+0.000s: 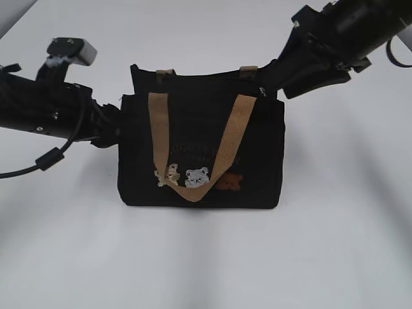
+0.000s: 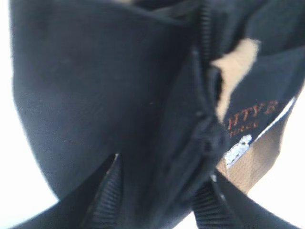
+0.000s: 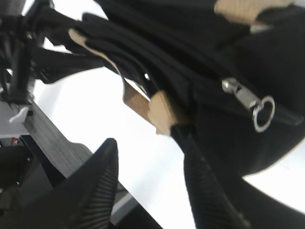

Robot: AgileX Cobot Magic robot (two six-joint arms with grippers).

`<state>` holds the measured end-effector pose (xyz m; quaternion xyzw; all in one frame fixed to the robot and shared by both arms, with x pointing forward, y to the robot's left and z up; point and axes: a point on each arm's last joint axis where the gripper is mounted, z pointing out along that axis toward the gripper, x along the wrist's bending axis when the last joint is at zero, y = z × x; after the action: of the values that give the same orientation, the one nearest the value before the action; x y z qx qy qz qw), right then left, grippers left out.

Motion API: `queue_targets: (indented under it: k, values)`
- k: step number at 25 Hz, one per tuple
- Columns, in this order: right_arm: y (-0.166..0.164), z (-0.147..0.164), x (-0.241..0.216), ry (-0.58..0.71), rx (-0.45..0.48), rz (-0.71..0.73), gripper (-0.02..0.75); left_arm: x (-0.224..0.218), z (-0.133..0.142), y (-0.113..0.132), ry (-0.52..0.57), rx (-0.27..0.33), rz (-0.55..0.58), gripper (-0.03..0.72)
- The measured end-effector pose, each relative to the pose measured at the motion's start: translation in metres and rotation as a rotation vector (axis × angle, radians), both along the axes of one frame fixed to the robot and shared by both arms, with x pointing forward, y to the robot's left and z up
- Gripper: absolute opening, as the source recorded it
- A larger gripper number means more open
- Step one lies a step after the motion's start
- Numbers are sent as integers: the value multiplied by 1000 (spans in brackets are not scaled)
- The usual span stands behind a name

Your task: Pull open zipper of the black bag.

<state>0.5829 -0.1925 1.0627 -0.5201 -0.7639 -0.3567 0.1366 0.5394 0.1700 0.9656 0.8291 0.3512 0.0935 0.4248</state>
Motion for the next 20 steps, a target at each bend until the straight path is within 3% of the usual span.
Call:
queue_targets:
  k: [2, 5, 11, 14, 20]
  values:
    - [-6, 3, -8, 39, -81, -3, 362, -4, 11, 5, 68, -18, 107, 343]
    - [-20, 10, -21, 70, -239, -53, 345, -13, 26, 13, 153, -22, 219, 276]
    - [-52, 29, -84, 10, -489, -156, 326, -40, 55, 35, 164, 51, 374, 237]
    - [-64, 26, -131, -15, -543, -170, 326, -65, 69, 44, 164, 43, 420, 235]
    - [-76, 18, -209, -206, -517, -243, 326, -127, 97, 63, 128, 11, 452, 235]
